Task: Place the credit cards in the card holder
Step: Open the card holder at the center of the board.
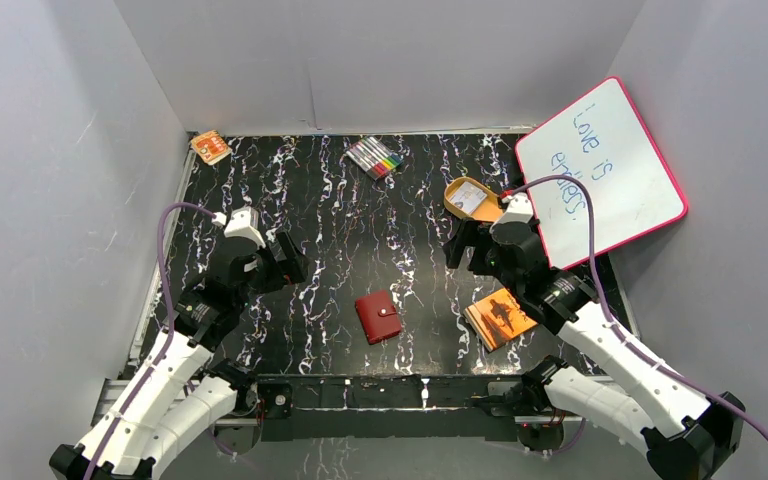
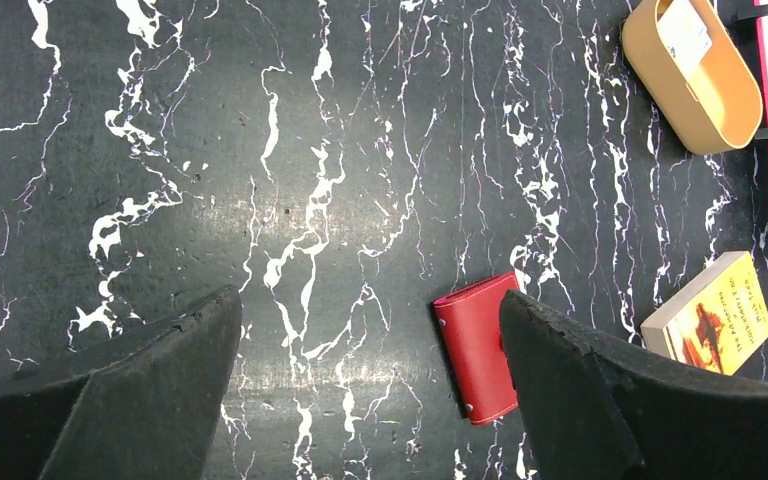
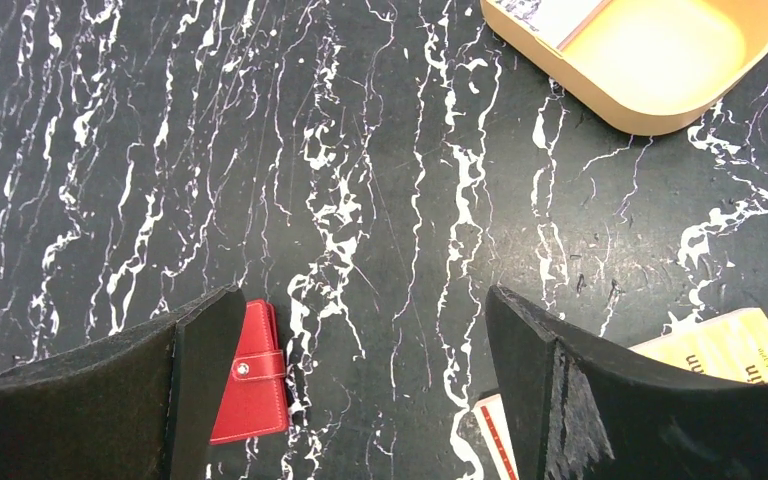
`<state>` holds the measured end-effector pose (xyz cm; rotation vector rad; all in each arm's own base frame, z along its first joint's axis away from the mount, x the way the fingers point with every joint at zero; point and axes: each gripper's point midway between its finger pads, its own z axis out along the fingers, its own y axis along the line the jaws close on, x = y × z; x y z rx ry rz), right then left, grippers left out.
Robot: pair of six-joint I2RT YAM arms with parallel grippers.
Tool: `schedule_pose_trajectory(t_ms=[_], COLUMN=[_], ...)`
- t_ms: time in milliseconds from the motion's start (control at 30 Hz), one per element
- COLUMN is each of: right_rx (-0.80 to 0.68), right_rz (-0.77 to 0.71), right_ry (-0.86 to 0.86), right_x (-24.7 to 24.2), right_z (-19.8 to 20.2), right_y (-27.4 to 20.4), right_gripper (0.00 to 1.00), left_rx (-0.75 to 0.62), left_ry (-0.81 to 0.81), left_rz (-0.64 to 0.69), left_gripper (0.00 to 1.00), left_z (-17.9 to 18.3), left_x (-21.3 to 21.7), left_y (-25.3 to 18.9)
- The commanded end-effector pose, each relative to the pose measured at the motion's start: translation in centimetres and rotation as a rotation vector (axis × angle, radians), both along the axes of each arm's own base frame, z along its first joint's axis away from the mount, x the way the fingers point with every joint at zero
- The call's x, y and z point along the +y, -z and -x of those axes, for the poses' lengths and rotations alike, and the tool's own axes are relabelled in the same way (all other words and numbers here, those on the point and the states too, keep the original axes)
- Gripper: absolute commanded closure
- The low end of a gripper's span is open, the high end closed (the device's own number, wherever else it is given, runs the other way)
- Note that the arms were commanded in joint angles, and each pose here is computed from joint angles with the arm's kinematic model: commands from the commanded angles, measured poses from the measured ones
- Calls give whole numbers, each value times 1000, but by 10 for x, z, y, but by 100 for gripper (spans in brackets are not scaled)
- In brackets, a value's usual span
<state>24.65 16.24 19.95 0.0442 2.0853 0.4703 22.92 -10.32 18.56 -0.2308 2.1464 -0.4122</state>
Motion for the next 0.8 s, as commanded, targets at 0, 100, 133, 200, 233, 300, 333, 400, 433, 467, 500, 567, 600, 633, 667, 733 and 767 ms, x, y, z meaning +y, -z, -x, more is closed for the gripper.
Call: schedule_pose_trajectory(t_ms=[0, 100, 133, 200, 233, 300, 333, 400, 433, 467, 500, 567, 600, 633, 667, 733, 767], right_rx=[-76, -90, -91, -104, -111, -111, -101, -49, -24, 9, 35, 60, 67, 73, 80, 100, 110], right_rz=[-84, -81, -79, -80, -82, -82, -75, -55, -49, -40, -31, -26, -25, -26, -23, -6, 7], right_ry=[27, -60, -86, -137, -159, -199, -216, -250, -263, -275, -284, -294, -299, -303, -313, -318, -323], right_x=[1, 11, 14, 19, 22, 26, 28, 33, 35, 38, 41, 46, 49, 52, 56, 64, 68], right_z=[-4, 1, 3, 7, 9, 12, 14, 17, 19, 20, 21, 24, 27, 29, 32, 38, 41], right_y=[-27, -34, -35, -39, -41, -41, -40, -32, -30, -25, -21, -13, -9, -5, -1, 9, 14], right_gripper=[1, 2, 1, 1, 1, 1, 1, 1, 2, 1, 1, 1, 1, 2, 2, 3, 3], left_rx=[-26, -31, -33, -32, -29, -35, -41, -66, -78, -92, -101, -101, -94, -85, -75, -51, -36], left_ry=[-2, 7, 7, 28, 50, 81, 91, 94, 95, 99, 99, 94, 98, 107, 117, 136, 138], left_rz=[-11, -6, -6, -12, -14, -10, -7, 4, 10, 19, 32, 59, 74, 89, 107, 145, 162], left_gripper=[2, 2, 2, 2, 2, 2, 2, 2, 2, 2, 2, 2, 2, 2, 2, 3, 3], left_z=[1, 2, 3, 4, 5, 7, 8, 10, 11, 12, 13, 14, 16, 17, 19, 22, 23], left_x=[4, 2, 3, 1, -2, -5, -6, -6, -6, -6, -7, -9, -11, -14, -17, -24, -27], left_y=[-4, -5, -5, -4, -4, -5, -6, -10, -11, -14, -16, -15, -14, -13, -13, -11, -10])
